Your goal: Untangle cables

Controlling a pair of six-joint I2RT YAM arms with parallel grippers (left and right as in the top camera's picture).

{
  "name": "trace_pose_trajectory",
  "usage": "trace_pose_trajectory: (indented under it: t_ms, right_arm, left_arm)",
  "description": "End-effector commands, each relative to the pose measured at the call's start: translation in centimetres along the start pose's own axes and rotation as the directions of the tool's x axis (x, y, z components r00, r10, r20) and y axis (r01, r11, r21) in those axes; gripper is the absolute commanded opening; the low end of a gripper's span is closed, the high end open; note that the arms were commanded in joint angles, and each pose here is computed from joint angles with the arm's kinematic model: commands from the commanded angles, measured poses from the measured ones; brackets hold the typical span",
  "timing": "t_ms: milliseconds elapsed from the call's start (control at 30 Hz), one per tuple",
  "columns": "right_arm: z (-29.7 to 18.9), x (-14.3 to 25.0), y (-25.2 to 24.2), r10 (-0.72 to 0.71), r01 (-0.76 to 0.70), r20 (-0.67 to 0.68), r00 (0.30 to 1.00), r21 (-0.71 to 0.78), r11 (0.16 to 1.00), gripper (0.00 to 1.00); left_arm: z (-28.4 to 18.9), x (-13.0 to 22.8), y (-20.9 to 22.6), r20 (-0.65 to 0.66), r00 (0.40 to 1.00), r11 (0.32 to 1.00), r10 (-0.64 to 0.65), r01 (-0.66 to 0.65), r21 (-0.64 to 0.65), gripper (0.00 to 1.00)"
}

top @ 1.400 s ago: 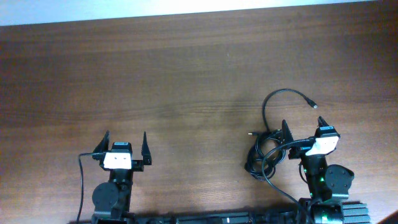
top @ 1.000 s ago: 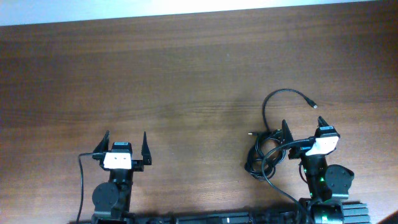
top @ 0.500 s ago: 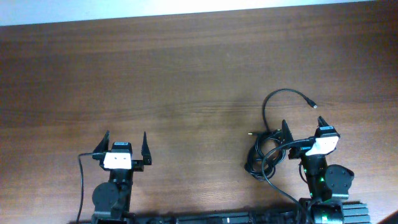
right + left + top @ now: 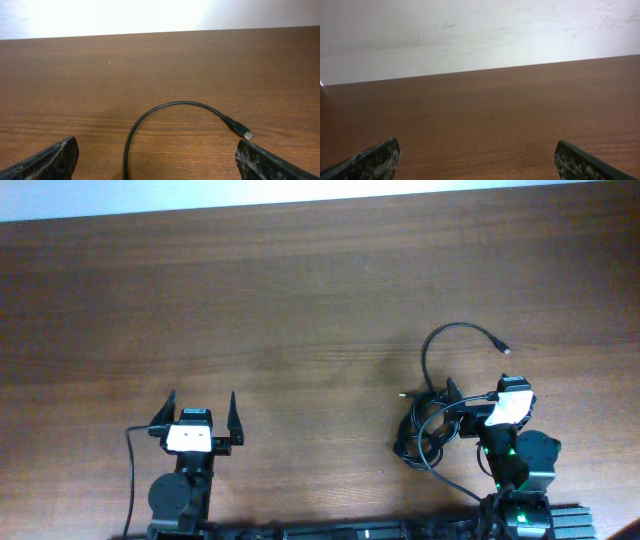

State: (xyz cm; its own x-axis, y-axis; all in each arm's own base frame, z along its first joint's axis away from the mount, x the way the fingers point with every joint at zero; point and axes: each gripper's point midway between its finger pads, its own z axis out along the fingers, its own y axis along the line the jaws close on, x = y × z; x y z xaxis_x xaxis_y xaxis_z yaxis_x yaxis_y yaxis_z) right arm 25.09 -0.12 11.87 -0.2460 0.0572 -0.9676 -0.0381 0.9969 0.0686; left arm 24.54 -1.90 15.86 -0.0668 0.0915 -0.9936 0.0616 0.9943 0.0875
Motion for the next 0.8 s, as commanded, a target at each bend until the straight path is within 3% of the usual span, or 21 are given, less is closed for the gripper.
trace_pose_trajectory:
  t_ms: [0, 400, 633, 767]
  right_arm:
    - [0.1, 0.5, 0.1, 0.004, -0.004, -0.015, 1.000, -0.002, 1.000, 0.99]
    - [0.1, 0.5, 0.1, 0.004, -0.004, -0.015, 1.000, -0.002, 1.000, 0.99]
    - [0.1, 0.5, 0.1, 0.004, -0.004, -0.015, 1.000, -0.002, 1.000, 0.99]
    - [0.1, 0.5, 0.1, 0.003, -0.003, -0.014, 1.000, -0.001, 1.000, 0.99]
  left_arm:
    - [0.0, 0.1, 0.2, -0.002, 1.000, 1.000, 0.009, -0.009, -0.013, 0.99]
    - [-0.1, -0.1, 0.3, 0.003, 1.000, 1.000, 0.009, -0.009, -0.017, 0.99]
    - [-1.7, -5.4, 1.1, 0.054, 0.999, 0.999, 0.005, -0.003, -0.037, 0.99]
    - [-3.0, -9.6, 1.6, -0.021, 1.000, 0.999, 0.011, -0.012, -0.031, 0.99]
